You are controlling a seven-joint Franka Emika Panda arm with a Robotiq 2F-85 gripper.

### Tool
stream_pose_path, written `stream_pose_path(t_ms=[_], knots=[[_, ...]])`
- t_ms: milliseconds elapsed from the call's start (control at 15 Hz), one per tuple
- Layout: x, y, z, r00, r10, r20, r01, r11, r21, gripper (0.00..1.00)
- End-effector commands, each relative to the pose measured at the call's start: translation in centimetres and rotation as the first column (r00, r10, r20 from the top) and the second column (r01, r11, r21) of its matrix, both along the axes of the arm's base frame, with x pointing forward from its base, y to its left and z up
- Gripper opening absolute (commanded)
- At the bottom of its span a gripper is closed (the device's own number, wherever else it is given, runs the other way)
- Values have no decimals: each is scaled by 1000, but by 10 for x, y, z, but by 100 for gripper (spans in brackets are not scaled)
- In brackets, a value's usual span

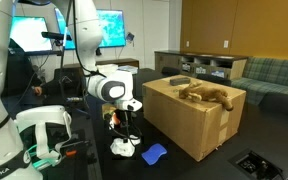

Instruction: Swap the things on the box with the things on the table

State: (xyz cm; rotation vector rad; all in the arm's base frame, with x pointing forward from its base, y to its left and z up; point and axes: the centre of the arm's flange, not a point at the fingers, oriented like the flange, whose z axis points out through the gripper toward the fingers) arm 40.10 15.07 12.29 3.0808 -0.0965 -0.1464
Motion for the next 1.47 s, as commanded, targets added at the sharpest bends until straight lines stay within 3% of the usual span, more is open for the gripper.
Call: stream_pose_path(t_ms=[0,467,600,1133,1267,1400], knots=[[-2,-8,-18,998,45,51,-47,998,35,100],[-11,-11,-51,992,122,33,-123,991,50,100],[-11,-11,-52,991,135,20,-136,989,55,74],[-1,3,-24,979,202,-33,-198,976,95,12],[1,10,-12,973,223,-52,-216,970,112,2],[4,17,7,968,241,-66,-232,965,123,4]])
